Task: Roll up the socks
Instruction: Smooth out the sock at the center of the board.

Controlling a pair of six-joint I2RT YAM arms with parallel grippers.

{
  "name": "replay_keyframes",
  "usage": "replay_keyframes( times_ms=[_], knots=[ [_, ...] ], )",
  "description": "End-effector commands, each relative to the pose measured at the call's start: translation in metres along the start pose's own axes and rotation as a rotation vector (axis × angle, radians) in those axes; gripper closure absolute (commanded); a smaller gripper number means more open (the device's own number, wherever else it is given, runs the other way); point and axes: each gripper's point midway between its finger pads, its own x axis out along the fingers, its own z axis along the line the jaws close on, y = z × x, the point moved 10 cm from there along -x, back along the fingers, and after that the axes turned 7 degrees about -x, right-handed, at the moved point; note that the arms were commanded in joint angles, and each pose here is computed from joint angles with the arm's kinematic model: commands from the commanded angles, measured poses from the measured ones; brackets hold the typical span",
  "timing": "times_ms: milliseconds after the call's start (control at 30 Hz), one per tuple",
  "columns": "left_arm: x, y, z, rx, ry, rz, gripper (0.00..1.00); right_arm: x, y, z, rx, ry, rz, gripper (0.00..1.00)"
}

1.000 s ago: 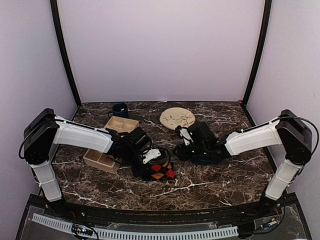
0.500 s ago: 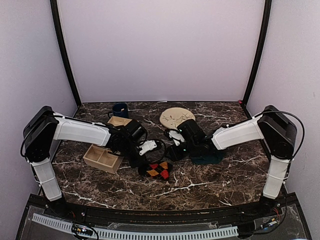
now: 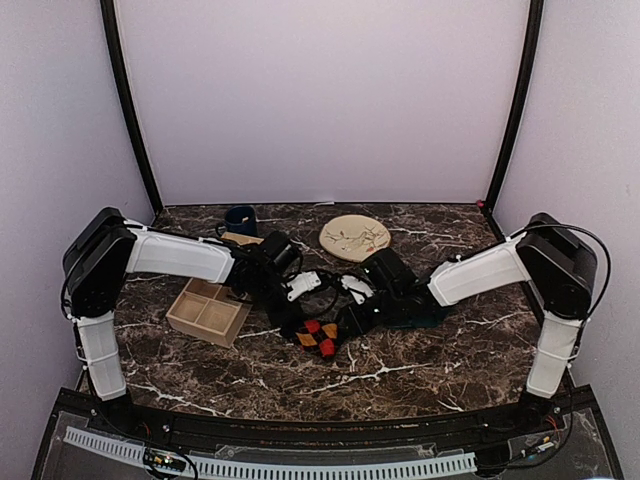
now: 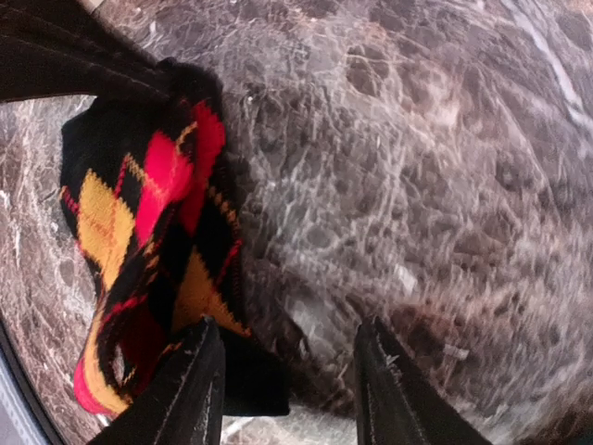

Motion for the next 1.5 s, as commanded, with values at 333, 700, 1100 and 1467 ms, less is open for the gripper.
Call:
replay_keyframes(
  times_ms=[333,700,1100,1467],
  knots=[
    [0.013,-0.010,0.005,0.005,0.018,0.008,1.00,-0.027,0.016,0.018,0.006,-0.076,-0.019,0.58],
    [0.018,-0.008,0.005,0.007,0.025,0.023,1.00,-0.047,0.017,0.025,-0.009,-0.051,-0.035,0.58],
    [0.015,-0.012,0.009,0.031,0.132,-0.033,1.00,-0.041,0.005,0.029,-0.163,-0.141,-0.085,0.36],
    [0.015,-0.026,0.009,0.060,0.209,-0.082,1.00,-0.034,-0.006,0.029,-0.239,-0.217,-0.132,0.26]
  ],
)
